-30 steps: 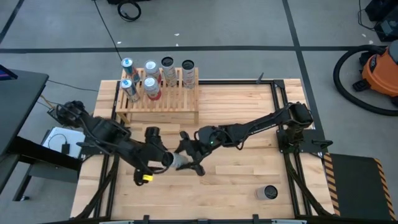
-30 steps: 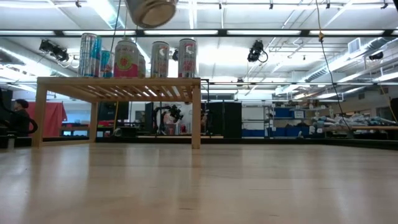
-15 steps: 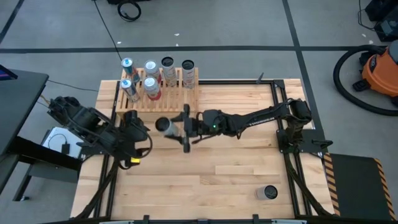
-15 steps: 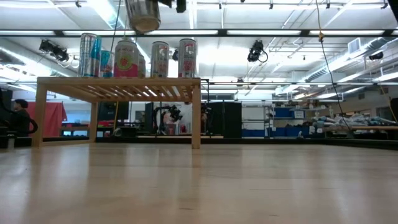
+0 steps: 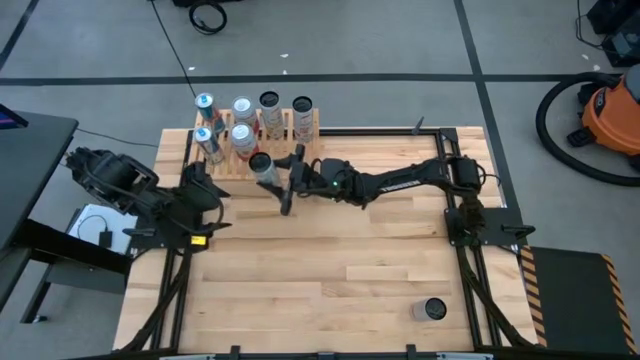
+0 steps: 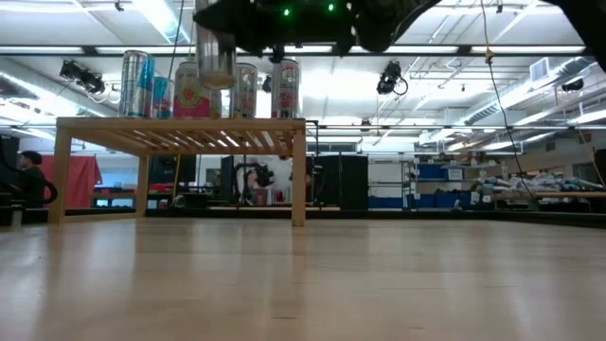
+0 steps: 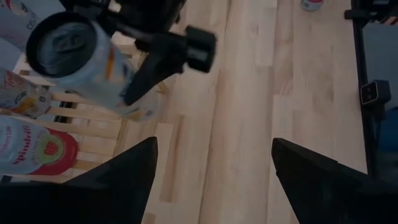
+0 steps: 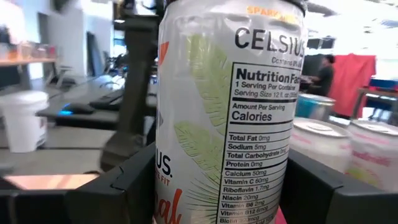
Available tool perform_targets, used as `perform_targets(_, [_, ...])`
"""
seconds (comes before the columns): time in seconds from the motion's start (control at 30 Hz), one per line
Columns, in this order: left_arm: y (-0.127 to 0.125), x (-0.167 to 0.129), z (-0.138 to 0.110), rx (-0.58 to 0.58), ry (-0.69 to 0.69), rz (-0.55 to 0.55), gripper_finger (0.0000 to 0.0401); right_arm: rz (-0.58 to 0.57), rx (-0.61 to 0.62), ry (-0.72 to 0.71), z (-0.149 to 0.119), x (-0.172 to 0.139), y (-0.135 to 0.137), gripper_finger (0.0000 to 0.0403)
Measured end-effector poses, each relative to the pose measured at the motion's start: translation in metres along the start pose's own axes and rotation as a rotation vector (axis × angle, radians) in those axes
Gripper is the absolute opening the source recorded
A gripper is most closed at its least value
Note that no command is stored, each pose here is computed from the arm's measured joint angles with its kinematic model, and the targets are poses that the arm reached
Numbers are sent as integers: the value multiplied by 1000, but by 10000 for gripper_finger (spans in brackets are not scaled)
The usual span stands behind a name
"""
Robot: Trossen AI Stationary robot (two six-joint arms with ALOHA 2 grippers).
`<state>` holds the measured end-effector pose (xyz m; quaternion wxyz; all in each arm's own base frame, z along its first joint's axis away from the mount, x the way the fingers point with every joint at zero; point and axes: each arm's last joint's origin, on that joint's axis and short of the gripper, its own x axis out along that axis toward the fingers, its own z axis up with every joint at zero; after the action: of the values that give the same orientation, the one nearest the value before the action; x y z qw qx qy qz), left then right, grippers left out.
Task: Place canned beverage on shelf
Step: Put the white and yellow soda can on the shelf aligned with the other white and yellow soda can
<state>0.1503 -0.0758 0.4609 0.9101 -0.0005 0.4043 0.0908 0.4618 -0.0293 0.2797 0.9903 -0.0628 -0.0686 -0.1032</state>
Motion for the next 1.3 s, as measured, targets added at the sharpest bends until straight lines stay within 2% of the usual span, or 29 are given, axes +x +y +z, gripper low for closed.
perform_targets(0.3, [1, -1, 0, -2, -2, -2, 316, -95, -18, -24, -13, 6, -21, 263])
perform_targets(0.53, [1, -1, 0, 28, -1, -2, 316, -162, 8, -30, -15, 7, -46, 264])
perform_targets(0.63, [1, -1, 0, 30, -1, -2, 316, -173, 43, -25, -24, 3, -53, 264])
perform_targets(0.8, [1, -1, 0, 29, -1, -2, 316, -172, 45, -81, -39, -10, -59, 264])
perform_targets(0.93, [1, -1, 0, 15, -1, -2, 316, -82, 21, -75, -44, -12, -67, 264])
perform_targets(1.3, [0, -1, 0, -1, -2, -2, 316, -42, -11, -71, -48, -13, -93, 266])
